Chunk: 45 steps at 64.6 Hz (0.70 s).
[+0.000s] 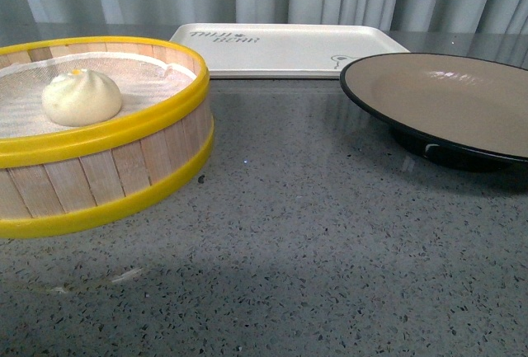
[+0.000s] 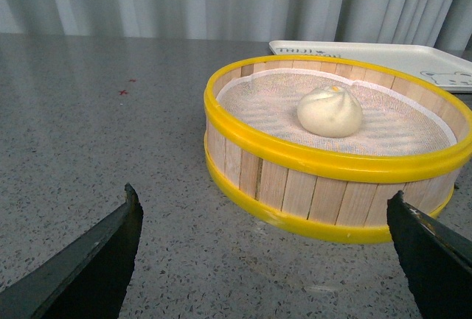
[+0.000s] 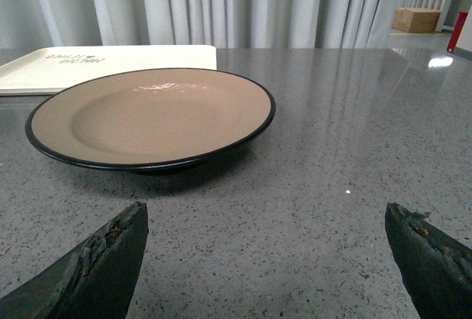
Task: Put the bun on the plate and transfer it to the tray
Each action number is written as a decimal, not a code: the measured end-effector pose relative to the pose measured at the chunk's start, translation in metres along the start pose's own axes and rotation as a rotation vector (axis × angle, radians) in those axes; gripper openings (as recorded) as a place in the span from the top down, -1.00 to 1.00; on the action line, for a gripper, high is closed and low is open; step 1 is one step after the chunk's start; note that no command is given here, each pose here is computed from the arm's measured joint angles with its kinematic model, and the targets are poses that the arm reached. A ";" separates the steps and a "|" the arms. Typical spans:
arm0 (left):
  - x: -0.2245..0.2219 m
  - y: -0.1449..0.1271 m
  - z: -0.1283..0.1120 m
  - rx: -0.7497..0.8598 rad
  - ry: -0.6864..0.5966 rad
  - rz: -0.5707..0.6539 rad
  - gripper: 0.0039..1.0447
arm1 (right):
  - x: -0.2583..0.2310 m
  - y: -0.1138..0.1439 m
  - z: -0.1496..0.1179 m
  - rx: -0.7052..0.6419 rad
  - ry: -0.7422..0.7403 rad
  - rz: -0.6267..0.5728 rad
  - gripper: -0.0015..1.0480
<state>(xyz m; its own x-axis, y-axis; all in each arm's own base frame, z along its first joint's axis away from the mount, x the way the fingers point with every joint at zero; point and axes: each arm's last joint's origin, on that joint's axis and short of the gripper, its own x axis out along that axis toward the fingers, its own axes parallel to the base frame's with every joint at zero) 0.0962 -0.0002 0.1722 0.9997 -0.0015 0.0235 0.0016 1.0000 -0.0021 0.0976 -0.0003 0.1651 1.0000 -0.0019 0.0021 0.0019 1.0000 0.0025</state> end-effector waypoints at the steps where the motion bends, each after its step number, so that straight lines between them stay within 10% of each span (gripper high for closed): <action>1: 0.000 0.000 0.000 0.000 0.000 0.000 -0.88 | 0.000 0.000 0.000 0.000 0.000 0.000 -0.83; 45: 0.000 0.000 0.000 0.000 0.000 0.000 -0.88 | 0.000 0.000 0.000 0.000 0.000 0.000 -0.83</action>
<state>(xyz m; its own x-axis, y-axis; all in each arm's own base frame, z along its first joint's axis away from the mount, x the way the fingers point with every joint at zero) 0.0962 -0.0002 0.1722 0.9997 -0.0015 0.0235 0.0016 1.0000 -0.0021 0.0976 -0.0003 0.1651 1.0000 -0.0019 0.0021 0.0019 1.0000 0.0021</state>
